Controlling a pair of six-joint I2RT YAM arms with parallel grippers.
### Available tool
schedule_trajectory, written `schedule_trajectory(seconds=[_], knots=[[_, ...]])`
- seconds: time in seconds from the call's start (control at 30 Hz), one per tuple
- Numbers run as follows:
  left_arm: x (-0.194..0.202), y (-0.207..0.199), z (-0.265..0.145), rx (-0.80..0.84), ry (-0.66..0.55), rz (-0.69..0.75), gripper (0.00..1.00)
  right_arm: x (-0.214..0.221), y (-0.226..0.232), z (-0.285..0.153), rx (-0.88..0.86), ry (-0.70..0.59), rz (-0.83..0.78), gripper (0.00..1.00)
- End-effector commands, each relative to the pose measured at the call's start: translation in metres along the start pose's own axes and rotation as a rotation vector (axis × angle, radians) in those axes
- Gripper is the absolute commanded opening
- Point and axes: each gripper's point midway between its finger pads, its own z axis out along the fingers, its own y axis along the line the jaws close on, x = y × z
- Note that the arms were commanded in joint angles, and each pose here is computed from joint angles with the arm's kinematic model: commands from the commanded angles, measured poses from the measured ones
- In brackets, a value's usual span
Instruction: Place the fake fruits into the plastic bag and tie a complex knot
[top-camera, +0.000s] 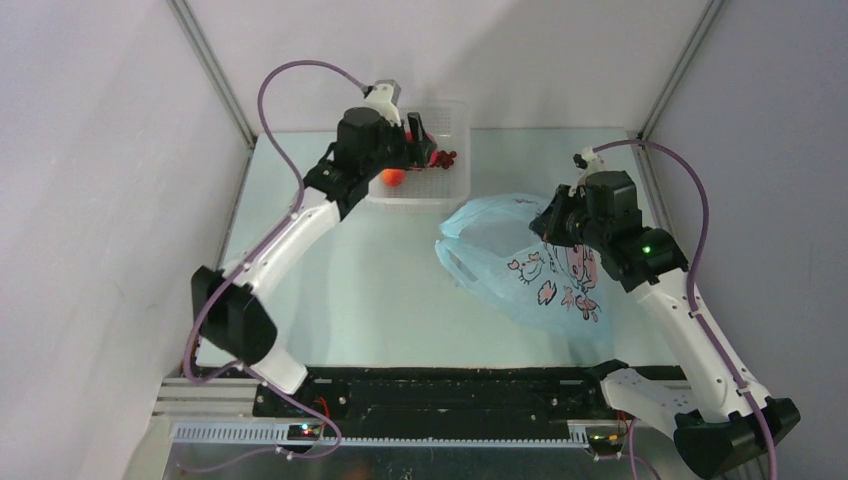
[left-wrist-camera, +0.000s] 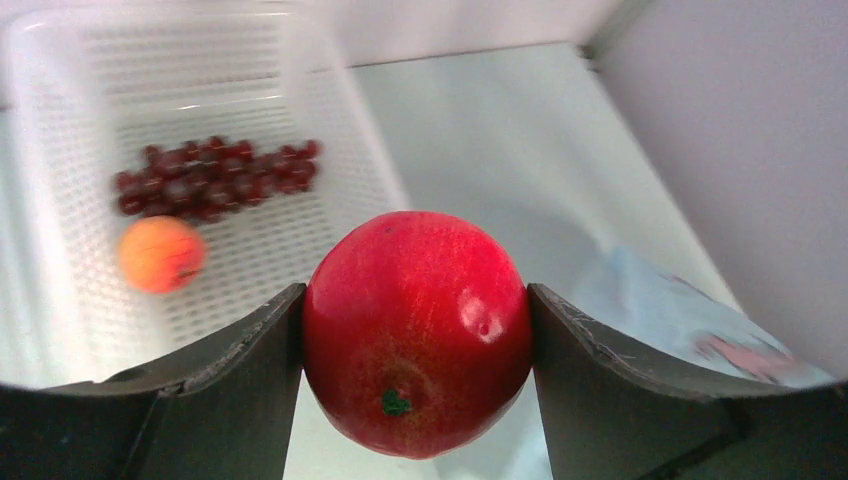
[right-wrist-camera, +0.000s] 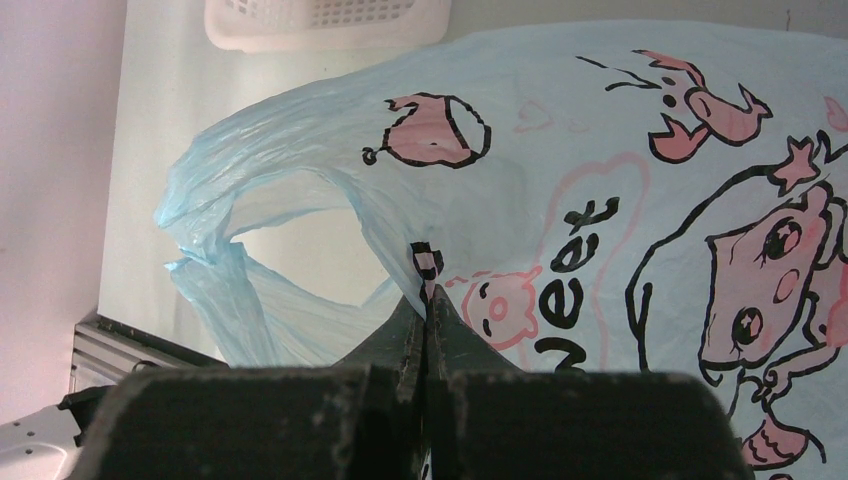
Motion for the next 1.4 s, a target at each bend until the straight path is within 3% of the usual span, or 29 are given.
schedule_trajectory(seconds=[0.0, 0.2, 0.33, 0.43, 0.77, 1.0, 1.23, 1.37], knots=[[-0.020, -0.099, -0.066, 0.375, -0.078, 0.049, 0.51, -0.011, 0.008, 0.001, -0.033, -0.042, -0.015, 0.00], [-0.003, -0.165, -0.133, 0.625, -0.084, 0.085, 0.50, -0.010, 0.008, 0.001, -0.031, -0.039, -0.011, 0.00], [0.017, -0.194, -0.144, 0.719, -0.035, 0.074, 0.50, -0.010, 0.009, 0.001, -0.034, -0.042, -0.008, 0.00], [0.041, -0.207, -0.131, 0.766, 0.051, 0.051, 0.49, -0.011, 0.012, 0.000, -0.044, -0.045, -0.006, 0.00], [0.106, -0.205, -0.093, 0.744, 0.248, 0.058, 0.48, -0.009, 0.013, -0.002, -0.039, -0.044, -0.009, 0.00], [0.129, -0.160, -0.053, 0.464, 0.263, 0.106, 0.43, -0.009, 0.014, 0.000, -0.043, -0.041, -0.009, 0.00], [0.149, -0.186, -0.057, 0.567, 0.305, 0.121, 0.46, -0.009, 0.012, 0.001, -0.036, -0.039, -0.010, 0.00], [0.157, -0.197, -0.064, 0.617, 0.323, 0.124, 0.55, -0.007, 0.012, 0.002, -0.034, -0.033, -0.010, 0.00]])
